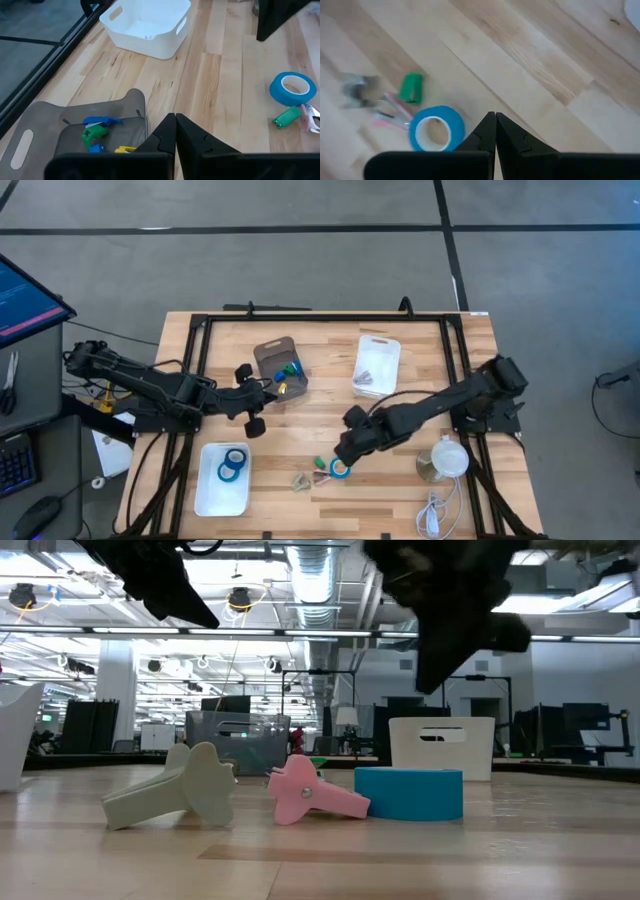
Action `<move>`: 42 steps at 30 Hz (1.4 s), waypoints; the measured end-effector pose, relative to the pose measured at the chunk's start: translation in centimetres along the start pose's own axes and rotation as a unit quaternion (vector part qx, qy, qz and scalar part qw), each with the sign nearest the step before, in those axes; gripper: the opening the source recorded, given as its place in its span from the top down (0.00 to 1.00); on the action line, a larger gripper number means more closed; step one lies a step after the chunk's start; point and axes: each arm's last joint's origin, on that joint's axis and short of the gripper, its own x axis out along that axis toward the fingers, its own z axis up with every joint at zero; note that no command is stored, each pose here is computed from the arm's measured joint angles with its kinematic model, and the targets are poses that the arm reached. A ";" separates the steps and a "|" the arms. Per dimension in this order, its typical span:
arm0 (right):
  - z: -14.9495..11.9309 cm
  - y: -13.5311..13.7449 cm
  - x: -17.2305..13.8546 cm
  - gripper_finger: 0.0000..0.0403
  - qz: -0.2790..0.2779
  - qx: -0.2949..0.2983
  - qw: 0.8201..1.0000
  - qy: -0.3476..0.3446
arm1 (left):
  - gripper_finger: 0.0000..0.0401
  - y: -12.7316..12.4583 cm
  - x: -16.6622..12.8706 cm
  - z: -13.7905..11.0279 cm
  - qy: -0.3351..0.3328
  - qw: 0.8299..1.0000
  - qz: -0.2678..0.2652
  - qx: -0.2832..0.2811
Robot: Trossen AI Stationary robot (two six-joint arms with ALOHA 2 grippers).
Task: Pick and place Stapler, Stapler remover, tape
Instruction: Put the light blue tape into the bottom white bin
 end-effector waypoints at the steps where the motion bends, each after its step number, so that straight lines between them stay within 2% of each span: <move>1: 0.1 0.5 0.4 1.00 0.001 0.003 1.000 0.000 | 1.00 0.0 0.0 0.0 0.000 1.000 0.000 0.000; 6: 0.2 2.3 1.7 1.00 0.012 -0.001 1.000 0.024 | 1.00 0.0 0.0 0.1 -0.004 1.000 -0.001 -0.002; 10: 0.4 2.9 3.1 1.00 0.001 -0.031 0.999 0.028 | 1.00 0.0 0.0 0.1 -0.006 1.000 -0.001 -0.003; 13: 0.9 3.3 3.1 1.00 0.014 -0.061 0.997 0.033 | 1.00 0.0 0.0 0.1 -0.006 1.000 -0.002 -0.003; 15: 1.0 3.1 3.3 1.00 0.014 -0.079 0.996 0.050 | 1.00 0.0 0.0 0.1 -0.006 1.000 -0.001 -0.003; 19: 1.8 2.8 3.2 1.00 0.022 -0.066 0.995 0.071 | 1.00 0.0 0.0 0.1 -0.006 1.000 -0.001 -0.003; 24: 2.4 1.6 3.4 1.00 -0.003 -0.070 0.991 0.112 | 1.00 0.0 0.0 0.1 -0.006 1.000 -0.002 -0.003; 27: 2.0 1.8 3.3 1.00 0.034 -0.110 0.981 0.159 | 1.00 0.0 0.0 0.1 -0.006 1.000 -0.002 -0.003; 31: 1.3 2.8 3.0 1.00 0.102 -0.188 0.960 0.182 | 1.00 0.0 0.0 0.1 -0.006 1.000 -0.002 -0.003; 38: 0.4 4.5 2.8 1.00 0.181 -0.305 0.924 0.146 | 1.00 0.0 0.0 0.1 -0.006 1.000 -0.002 -0.003; 42: -0.6 4.9 3.2 1.00 0.190 -0.368 0.899 0.144 | 1.00 0.0 0.0 0.1 -0.006 1.000 -0.002 -0.002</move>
